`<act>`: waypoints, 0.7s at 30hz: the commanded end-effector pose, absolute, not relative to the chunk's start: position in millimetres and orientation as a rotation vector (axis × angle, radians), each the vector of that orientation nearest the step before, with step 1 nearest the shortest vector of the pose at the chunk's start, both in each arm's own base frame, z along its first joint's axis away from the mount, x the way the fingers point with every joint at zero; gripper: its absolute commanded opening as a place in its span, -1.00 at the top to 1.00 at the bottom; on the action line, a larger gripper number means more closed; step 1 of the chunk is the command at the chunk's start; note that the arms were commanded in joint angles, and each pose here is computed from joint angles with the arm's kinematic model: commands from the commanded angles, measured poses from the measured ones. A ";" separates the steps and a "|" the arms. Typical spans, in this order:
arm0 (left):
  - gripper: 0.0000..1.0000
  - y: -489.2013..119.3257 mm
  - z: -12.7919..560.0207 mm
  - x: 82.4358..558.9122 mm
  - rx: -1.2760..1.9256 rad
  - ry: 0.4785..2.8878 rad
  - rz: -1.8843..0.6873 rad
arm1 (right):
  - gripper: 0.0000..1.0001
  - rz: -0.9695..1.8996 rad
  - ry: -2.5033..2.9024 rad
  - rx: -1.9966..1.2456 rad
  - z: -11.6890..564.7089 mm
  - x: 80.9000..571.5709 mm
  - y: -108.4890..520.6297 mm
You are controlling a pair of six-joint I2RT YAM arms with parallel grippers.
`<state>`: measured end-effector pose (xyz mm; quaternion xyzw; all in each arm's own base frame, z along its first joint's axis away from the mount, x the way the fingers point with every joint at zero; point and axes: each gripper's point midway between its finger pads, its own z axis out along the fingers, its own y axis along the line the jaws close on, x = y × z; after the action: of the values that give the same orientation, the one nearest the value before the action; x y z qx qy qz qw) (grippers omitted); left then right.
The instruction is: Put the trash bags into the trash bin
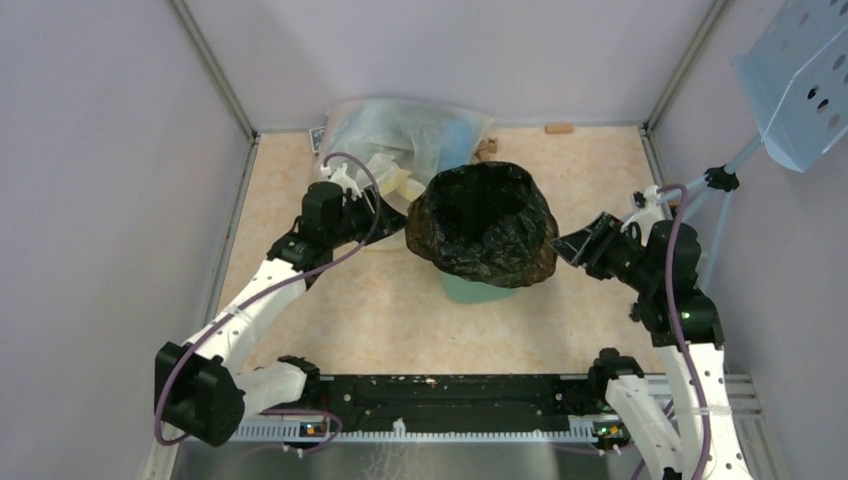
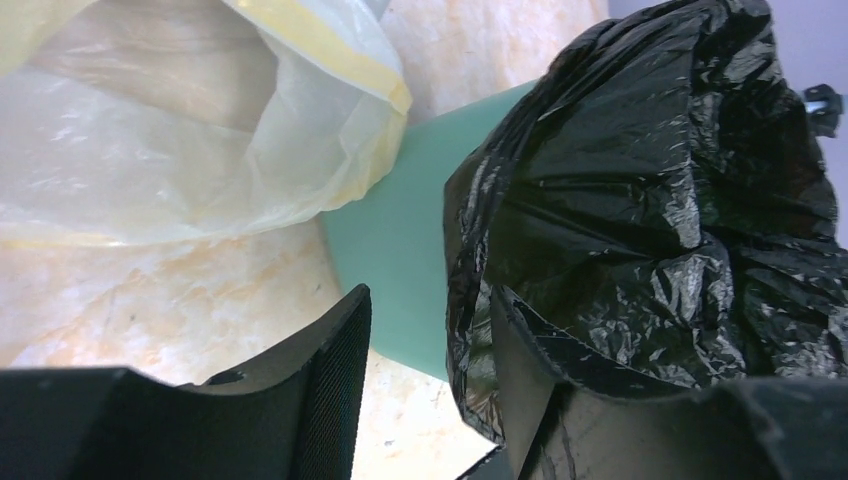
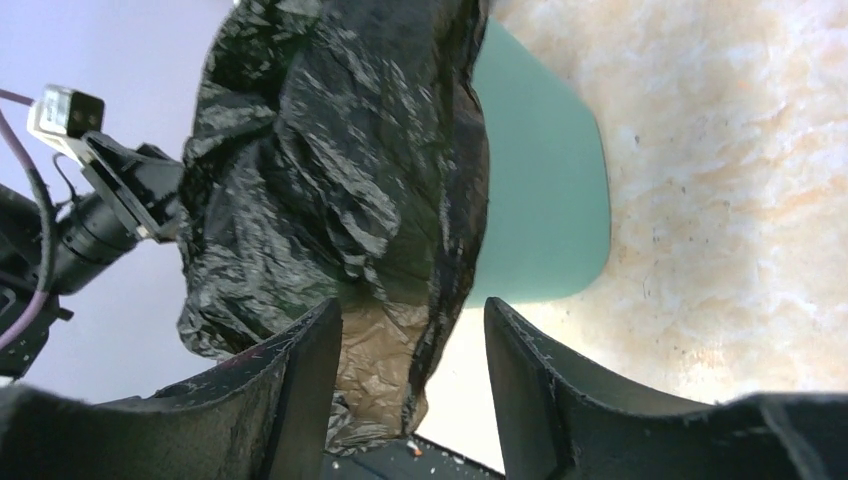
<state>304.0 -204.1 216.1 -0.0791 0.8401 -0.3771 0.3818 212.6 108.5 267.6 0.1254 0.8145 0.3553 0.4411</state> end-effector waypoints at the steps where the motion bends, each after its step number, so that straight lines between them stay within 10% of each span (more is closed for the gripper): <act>1: -0.09 -220.0 244.3 313.3 -0.127 2.048 -1.109 | -0.04 0.945 2.013 0.306 264.3 214.6 116.1; 10: -0.16 -223.9 247.5 321.9 -0.107 2.019 -1.129 | 0.36 0.967 2.037 0.299 250.9 223.5 120.0; 17: 0.44 -224.3 233.4 342.7 -0.128 2.054 -1.079 | 0.97 0.966 2.049 0.285 246.9 227.7 120.9; 21: 0.94 -231.5 219.4 348.6 -0.098 2.077 -1.100 | 1.00 0.939 2.097 0.301 224.3 230.1 118.5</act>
<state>333.0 -223.8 197.0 -0.0651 0.8386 -0.4107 0.3520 225.3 118.6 235.1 0.1305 0.8273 0.3764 0.3959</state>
